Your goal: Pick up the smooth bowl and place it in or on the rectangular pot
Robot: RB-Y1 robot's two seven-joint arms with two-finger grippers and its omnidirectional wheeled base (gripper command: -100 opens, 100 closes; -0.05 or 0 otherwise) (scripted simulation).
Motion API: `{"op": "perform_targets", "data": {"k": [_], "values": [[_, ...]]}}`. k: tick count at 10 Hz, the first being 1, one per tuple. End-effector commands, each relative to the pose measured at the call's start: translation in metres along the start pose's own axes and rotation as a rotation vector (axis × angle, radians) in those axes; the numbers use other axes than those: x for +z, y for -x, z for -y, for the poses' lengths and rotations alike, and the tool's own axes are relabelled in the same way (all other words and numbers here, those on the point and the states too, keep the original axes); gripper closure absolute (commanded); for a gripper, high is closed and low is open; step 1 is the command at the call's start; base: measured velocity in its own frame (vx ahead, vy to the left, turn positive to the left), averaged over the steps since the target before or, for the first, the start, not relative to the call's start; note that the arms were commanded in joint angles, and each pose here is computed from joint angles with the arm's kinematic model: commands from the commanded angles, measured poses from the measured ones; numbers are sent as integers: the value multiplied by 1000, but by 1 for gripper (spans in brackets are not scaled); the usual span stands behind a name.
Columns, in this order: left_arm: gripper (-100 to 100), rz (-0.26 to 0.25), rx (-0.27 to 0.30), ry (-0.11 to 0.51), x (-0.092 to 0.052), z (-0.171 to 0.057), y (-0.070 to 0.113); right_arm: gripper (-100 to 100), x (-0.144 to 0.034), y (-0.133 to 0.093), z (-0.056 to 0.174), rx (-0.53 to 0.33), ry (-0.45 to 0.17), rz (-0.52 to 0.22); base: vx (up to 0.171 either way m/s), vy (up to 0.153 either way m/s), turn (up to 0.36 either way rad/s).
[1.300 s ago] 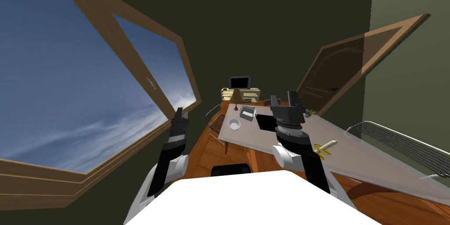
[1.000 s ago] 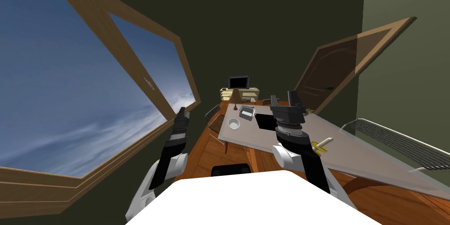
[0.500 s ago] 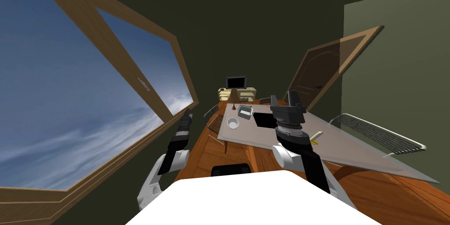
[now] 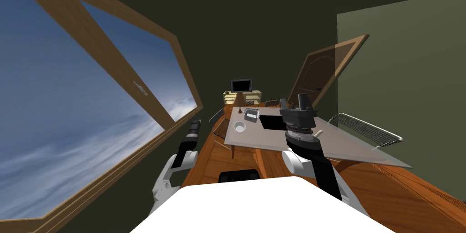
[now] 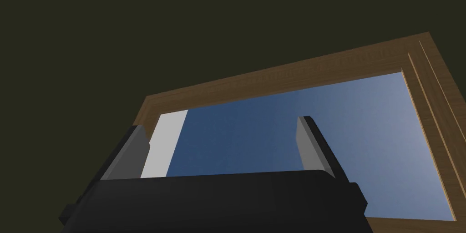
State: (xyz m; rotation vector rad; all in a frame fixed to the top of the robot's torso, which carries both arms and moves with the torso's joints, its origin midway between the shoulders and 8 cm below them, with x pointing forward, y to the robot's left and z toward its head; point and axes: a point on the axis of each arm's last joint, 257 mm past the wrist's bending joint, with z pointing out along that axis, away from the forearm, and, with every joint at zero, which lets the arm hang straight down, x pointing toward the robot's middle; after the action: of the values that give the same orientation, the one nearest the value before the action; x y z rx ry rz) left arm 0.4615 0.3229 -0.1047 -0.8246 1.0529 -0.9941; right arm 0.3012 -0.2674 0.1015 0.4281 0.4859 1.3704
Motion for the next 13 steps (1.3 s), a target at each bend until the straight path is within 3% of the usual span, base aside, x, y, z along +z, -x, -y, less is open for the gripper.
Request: {"op": "perform_targets", "data": {"k": [1, 6, 12, 13], "values": [[-100, -5, 1, 40, 2, -16, -4, 0, 0, 0, 0, 0, 0, 0, -16, 30, -32], [-100, -25, -8, 208, 21, -82, -14, 0, 0, 0, 0, 0, 0, 0, -13, 14, -129], [-100, -48, -21, 366, 27, -143, -27, 0, 0, 0, 0, 0, 0, 0, -8, 3, -104], [-100, -51, -21, 388, 23, -154, -29, 0, 0, 0, 0, 0, 0, 0, -6, -2, -68]]}}
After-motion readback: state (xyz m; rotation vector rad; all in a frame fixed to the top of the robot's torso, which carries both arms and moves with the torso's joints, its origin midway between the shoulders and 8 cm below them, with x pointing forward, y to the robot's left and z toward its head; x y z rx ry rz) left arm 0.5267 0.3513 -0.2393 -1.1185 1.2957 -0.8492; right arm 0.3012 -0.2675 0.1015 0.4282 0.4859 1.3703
